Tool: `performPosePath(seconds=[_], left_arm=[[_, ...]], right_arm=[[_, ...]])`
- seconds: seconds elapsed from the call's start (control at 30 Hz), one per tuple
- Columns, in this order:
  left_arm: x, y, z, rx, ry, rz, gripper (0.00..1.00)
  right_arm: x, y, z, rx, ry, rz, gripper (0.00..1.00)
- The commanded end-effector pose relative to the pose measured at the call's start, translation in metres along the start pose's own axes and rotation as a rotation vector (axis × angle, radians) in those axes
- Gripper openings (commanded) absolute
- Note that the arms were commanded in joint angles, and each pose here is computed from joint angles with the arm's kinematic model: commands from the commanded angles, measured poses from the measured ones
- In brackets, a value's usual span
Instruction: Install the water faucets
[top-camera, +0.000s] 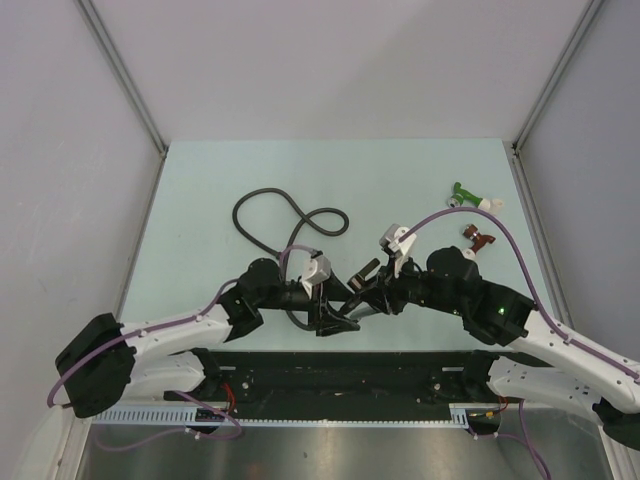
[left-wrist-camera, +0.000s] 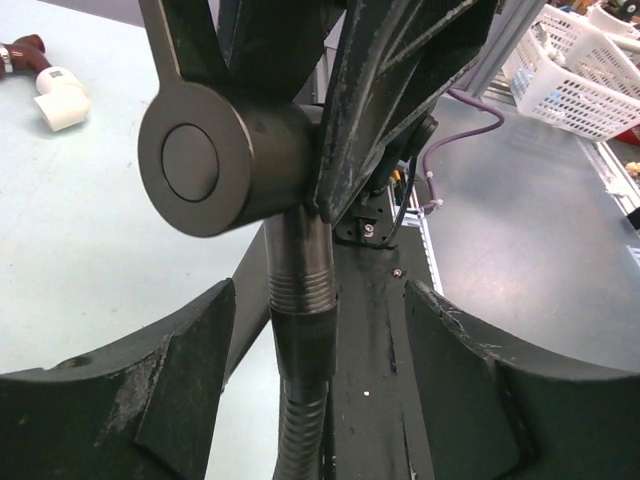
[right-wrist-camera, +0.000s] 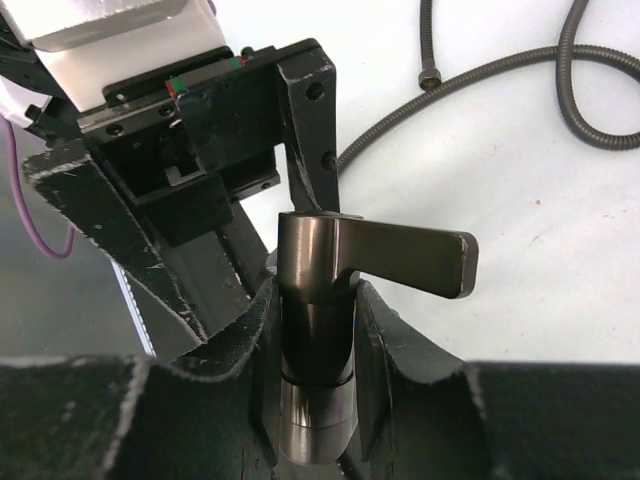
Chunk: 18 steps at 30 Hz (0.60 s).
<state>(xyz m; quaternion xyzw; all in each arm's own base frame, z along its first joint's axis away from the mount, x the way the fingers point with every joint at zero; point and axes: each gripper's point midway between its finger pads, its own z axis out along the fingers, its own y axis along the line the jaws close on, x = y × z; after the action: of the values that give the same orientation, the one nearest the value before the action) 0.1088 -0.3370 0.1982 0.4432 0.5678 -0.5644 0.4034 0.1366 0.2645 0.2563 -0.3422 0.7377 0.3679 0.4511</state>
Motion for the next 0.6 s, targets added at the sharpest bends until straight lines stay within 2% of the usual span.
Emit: performPosePath(seconds=[0.0,0.03,0.07,0.13,0.17,0.23,0.27,0.3,0.47,0.57], left_arm=[[-0.027,-0.010,0.007,0.071,-0.060,0.016,0.68],[-0.027,-0.010,0.008,0.074,-0.058,0.013,0.65],[-0.027,-0.011,0.008,0.080,-0.056,0.012,0.55],[-0.027,-0.010,0.009,0.078,-0.054,0.004,0.44],[-0.028,-0.009,0.009,0.077,-0.056,0.003,0.33],[-0.028,-0.010,0.009,0.074,-0.056,-0.002,0.20],[-0.029,-0.008,0.009,0.068,-0.058,-0.002,0.07],[-0.031,-0.008,0.009,0.056,-0.066,0.001,0.01],[-0.038,0.007,0.002,-0.076,-0.087,0.008,0.00],[-0.043,0.020,-0.002,-0.217,-0.105,0.052,0.00]], right_arm=[[-0.039,0.017,-0.006,-0.070,-0.147,-0.033,0.00],[-0.040,0.018,-0.006,-0.073,-0.150,-0.035,0.00],[-0.040,0.018,-0.006,-0.075,-0.149,-0.035,0.00],[-0.039,0.019,-0.006,-0.076,-0.148,-0.038,0.00],[-0.040,0.020,-0.006,-0.077,-0.149,-0.038,0.00],[-0.040,0.021,-0.007,-0.079,-0.150,-0.039,0.00],[-0.041,0.021,-0.007,-0.080,-0.153,-0.038,0.00],[-0.041,0.021,-0.007,-0.080,-0.153,-0.038,0.00],[-0.040,0.019,-0.005,-0.056,-0.153,-0.032,0.00],[-0.037,0.013,-0.001,-0.015,-0.144,-0.011,0.00]])
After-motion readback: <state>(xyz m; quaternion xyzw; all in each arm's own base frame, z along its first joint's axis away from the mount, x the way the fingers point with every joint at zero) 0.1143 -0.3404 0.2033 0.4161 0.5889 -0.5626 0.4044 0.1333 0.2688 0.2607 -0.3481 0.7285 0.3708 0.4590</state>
